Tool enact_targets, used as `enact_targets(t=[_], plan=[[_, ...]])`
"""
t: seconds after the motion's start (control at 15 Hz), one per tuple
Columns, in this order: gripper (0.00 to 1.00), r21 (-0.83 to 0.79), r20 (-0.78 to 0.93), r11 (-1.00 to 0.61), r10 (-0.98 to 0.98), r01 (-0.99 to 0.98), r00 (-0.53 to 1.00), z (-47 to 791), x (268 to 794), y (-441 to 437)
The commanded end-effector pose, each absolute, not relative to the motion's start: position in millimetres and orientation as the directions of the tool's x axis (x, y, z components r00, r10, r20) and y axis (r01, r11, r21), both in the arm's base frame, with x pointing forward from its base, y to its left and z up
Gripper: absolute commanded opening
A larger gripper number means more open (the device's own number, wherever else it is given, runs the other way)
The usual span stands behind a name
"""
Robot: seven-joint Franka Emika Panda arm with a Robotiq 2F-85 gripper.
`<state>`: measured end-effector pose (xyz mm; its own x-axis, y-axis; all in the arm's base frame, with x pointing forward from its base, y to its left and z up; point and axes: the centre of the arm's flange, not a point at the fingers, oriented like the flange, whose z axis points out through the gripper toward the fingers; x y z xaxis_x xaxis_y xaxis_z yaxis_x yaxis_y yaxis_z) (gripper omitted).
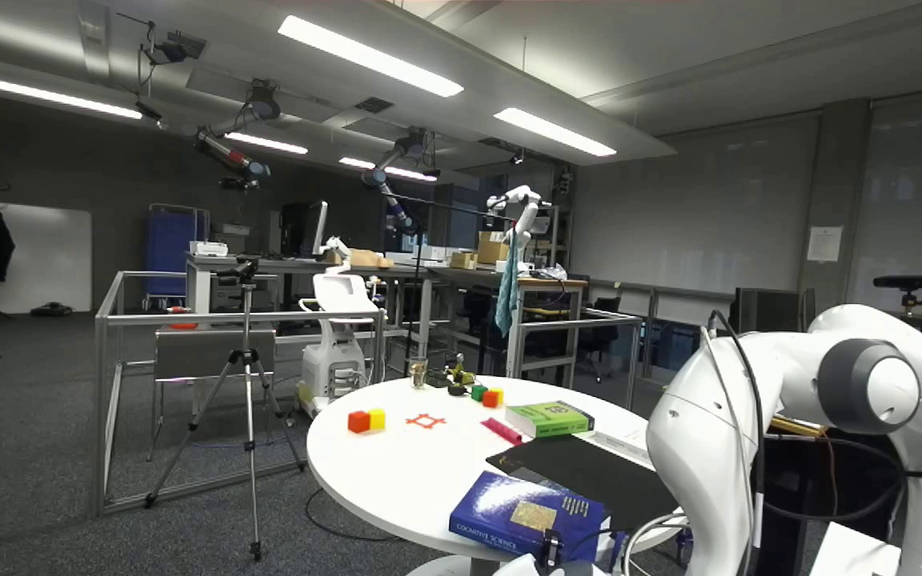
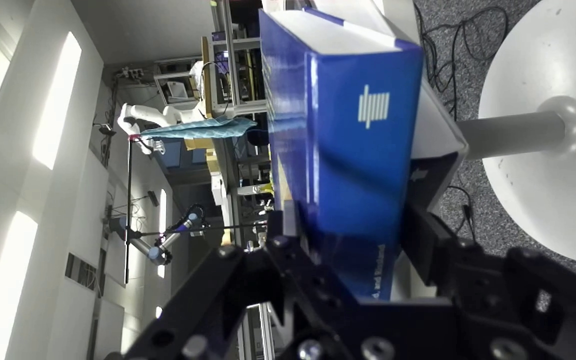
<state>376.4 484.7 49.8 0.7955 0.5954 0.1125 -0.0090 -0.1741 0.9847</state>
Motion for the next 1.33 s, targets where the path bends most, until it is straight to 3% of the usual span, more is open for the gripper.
enact_targets(t=[0.0, 0.13, 1.27], plan=[[0.28, 0.988, 0.111, -0.151, 0.605, -0.024, 0.789, 58, 380, 494], [0.18, 0.989, 0.114, -0.144, 0.605, -0.032, 0.788, 64, 379, 496], [0.17, 0.996, 0.093, -0.053, 0.648, -0.077, 0.756, 111, 364, 522]])
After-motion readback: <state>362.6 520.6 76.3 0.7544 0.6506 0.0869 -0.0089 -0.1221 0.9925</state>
